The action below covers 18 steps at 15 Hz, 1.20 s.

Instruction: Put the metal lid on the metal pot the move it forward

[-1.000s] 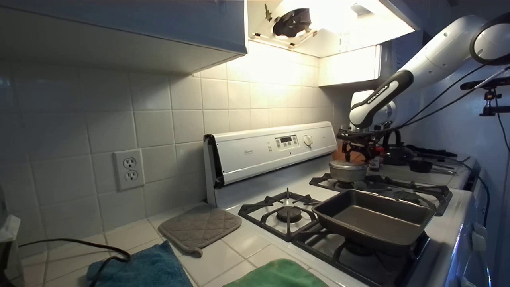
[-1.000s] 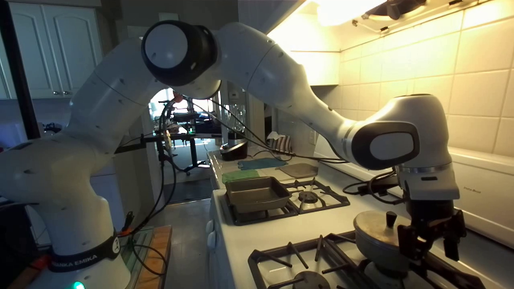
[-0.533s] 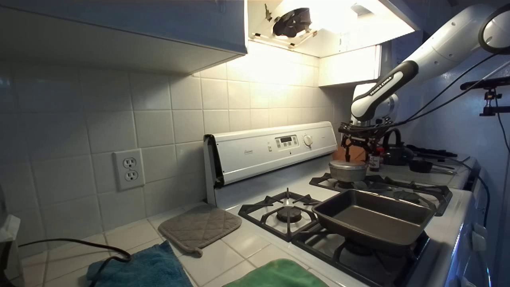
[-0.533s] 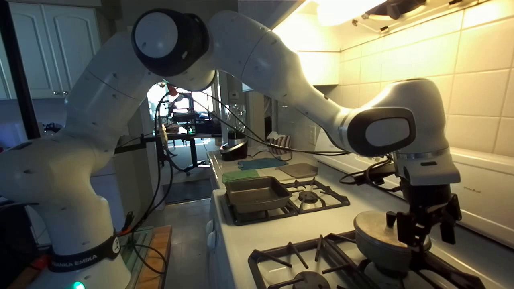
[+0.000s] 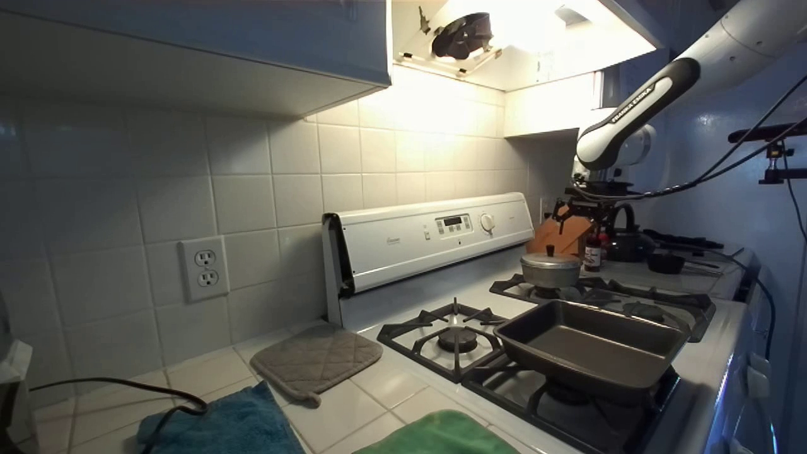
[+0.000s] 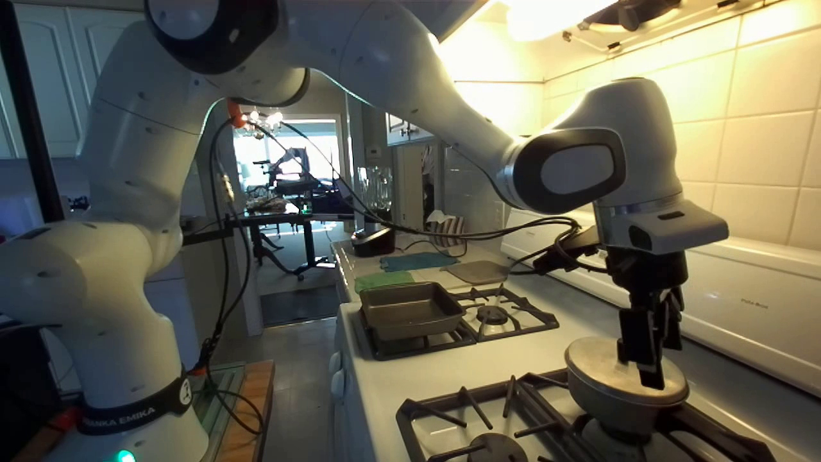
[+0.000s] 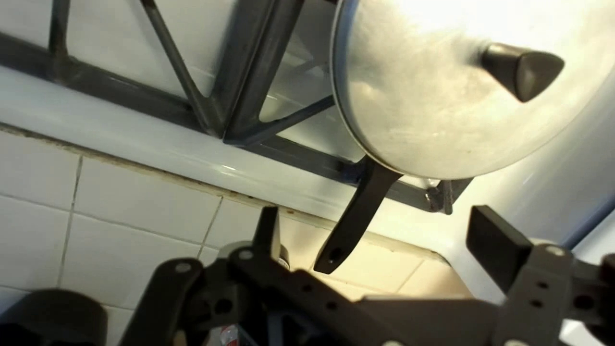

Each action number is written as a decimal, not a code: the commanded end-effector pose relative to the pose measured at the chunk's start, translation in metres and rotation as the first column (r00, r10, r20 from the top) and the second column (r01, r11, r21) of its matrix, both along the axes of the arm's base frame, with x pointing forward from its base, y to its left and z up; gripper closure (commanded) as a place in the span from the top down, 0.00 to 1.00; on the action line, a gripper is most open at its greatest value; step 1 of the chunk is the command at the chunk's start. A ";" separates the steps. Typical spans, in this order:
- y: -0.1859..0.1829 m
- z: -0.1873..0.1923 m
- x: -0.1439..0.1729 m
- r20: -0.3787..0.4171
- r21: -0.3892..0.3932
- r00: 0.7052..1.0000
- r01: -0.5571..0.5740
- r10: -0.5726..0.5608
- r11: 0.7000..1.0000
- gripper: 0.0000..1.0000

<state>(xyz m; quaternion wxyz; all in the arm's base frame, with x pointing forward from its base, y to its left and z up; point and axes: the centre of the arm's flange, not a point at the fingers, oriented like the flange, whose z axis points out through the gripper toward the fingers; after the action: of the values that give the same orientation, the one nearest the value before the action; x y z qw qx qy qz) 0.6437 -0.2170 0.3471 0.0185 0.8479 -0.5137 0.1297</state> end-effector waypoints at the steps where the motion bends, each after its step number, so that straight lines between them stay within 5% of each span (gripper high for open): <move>1: 0.006 0.017 -0.056 -0.004 -0.007 0.980 -0.200 0.200 0.980 1.00; 4: 0.005 0.020 -0.078 -0.011 -0.015 0.934 -0.358 0.358 0.934 1.00; 8: 0.004 0.024 -0.097 -0.009 -0.035 0.834 -0.552 0.552 0.833 1.00; 12: 0.011 0.024 -0.101 0.021 -0.023 0.700 -0.713 0.714 0.701 1.00; 18: 0.024 0.029 -0.113 0.086 -0.062 0.458 -0.884 0.885 0.463 1.00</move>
<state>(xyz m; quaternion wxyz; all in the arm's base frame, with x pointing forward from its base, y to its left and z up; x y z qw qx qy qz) 0.5529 -0.1892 0.3735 -0.0479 0.9848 -0.0584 0.1564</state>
